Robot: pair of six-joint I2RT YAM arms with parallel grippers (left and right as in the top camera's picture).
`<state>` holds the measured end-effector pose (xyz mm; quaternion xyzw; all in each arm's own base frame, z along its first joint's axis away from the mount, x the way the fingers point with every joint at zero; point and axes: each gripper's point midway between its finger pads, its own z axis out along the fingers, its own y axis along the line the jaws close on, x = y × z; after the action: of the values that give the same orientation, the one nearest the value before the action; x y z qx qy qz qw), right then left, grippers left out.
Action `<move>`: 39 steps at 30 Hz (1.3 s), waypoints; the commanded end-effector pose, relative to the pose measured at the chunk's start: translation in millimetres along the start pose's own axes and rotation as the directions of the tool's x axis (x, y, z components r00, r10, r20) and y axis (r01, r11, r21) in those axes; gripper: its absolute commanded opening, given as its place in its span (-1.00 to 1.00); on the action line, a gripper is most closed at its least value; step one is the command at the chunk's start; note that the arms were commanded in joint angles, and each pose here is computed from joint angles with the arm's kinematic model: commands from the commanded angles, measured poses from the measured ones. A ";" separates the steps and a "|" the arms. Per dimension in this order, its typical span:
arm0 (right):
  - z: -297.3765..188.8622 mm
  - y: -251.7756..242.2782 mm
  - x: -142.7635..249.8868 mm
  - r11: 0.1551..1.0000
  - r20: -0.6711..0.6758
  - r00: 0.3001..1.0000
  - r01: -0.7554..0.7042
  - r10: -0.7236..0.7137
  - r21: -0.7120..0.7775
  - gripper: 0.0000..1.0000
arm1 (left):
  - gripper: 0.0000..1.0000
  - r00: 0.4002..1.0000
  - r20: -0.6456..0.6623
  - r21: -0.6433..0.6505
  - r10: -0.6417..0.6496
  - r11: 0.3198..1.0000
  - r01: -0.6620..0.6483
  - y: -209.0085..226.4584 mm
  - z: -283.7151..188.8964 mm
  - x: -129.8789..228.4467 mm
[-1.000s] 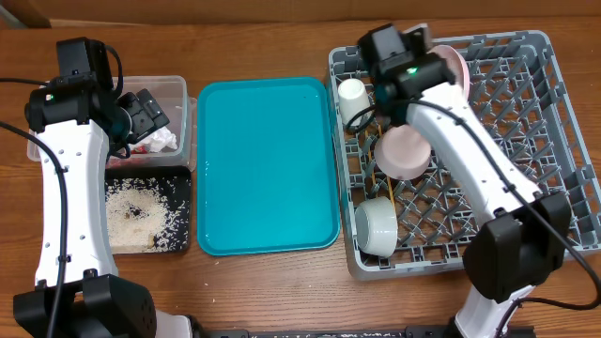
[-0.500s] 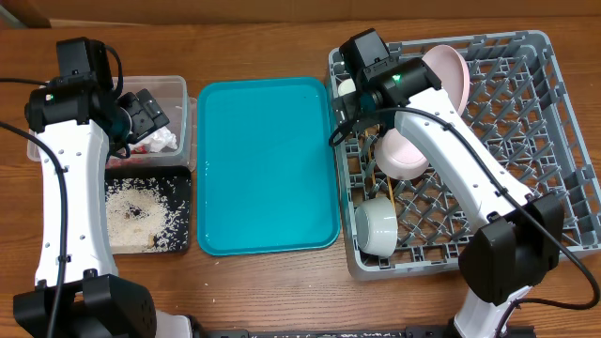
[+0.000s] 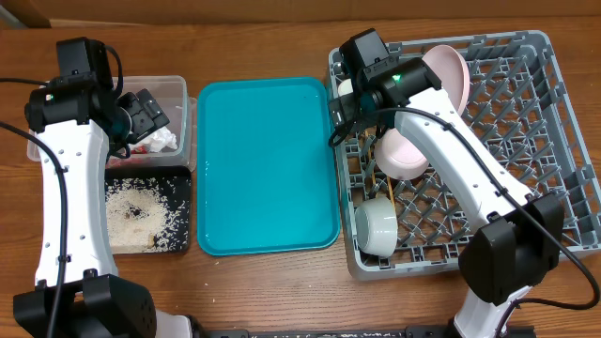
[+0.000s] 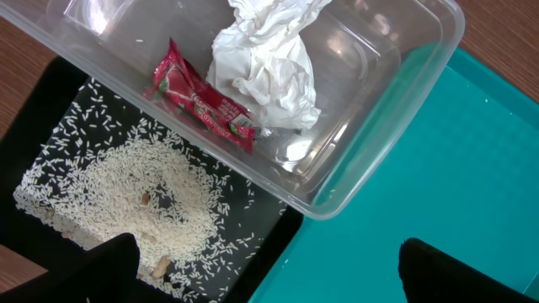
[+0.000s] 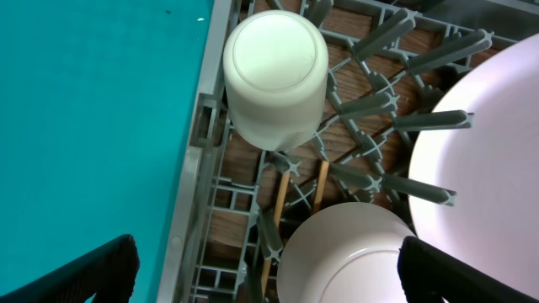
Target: Sort waste into correct bins and load items into the dishwasher
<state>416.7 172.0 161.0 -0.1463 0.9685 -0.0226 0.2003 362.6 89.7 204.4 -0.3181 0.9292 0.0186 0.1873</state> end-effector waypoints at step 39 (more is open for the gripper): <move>-328.9 -58.8 36.5 0.987 0.696 0.701 -0.082 0.156 -0.138 1.00 | 1.00 1.000 0.018 0.011 -0.013 1.000 0.013 -3.3 -4.7 -5.6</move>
<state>294.1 113.7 431.3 -0.1010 0.8474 0.0841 0.5145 362.6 89.7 204.4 -0.3181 0.9292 0.0186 0.1873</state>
